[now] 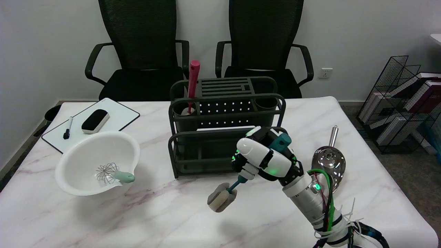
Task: Place the blue sponge bottle brush into the kitchen storage rack.
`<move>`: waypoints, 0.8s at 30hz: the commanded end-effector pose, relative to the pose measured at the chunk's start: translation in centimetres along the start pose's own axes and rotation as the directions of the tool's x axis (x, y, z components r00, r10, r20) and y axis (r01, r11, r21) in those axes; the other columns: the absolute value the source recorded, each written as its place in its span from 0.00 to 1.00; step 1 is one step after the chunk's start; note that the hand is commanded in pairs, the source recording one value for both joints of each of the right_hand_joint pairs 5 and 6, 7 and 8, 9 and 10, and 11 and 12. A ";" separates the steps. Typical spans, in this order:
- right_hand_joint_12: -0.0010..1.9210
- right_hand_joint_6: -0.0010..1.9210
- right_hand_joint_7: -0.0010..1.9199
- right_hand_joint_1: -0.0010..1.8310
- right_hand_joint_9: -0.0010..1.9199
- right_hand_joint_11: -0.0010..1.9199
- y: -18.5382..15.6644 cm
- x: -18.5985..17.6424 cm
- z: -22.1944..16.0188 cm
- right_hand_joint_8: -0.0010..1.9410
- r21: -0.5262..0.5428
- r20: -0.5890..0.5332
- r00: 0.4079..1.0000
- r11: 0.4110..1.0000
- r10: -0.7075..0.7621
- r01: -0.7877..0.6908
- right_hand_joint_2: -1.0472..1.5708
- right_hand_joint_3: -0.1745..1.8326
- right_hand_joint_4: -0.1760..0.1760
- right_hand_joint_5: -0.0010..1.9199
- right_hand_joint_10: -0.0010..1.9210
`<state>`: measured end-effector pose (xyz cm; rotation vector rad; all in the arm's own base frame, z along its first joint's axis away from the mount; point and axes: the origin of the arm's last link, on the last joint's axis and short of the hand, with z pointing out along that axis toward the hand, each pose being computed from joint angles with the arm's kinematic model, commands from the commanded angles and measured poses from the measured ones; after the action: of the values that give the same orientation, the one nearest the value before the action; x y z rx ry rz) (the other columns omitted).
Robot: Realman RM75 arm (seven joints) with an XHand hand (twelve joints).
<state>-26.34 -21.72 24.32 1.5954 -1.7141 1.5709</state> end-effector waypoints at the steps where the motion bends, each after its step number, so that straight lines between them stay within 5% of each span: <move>1: 1.00 1.00 1.00 0.61 1.00 1.00 1.2 0.5 -2.0 0.99 -0.002 -0.010 0.999 0.999 0.046 -0.046 1.00 0.29 0.50 1.00 1.00; 10: 1.00 1.00 1.00 0.61 1.00 1.00 -5.2 3.8 -1.8 0.99 0.272 -0.052 0.998 0.962 0.031 -0.016 1.00 0.29 0.50 1.00 1.00; 14: 1.00 1.00 1.00 0.60 1.00 1.00 -8.5 4.7 -1.2 0.99 0.318 -0.048 0.999 0.948 -0.018 0.032 1.00 0.36 0.50 1.00 1.00; 21: 1.00 1.00 1.00 0.60 1.00 1.00 -13.3 8.6 -3.4 0.99 0.345 -0.220 0.968 0.918 -0.124 0.196 1.00 0.38 0.50 1.00 1.00; 24: 1.00 1.00 1.00 0.60 1.00 1.00 -13.7 8.0 -3.4 0.99 0.344 -0.268 0.959 0.921 -0.090 0.183 1.00 0.49 0.50 1.00 1.00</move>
<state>-23.73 -21.24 30.66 1.6291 -1.5296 1.8359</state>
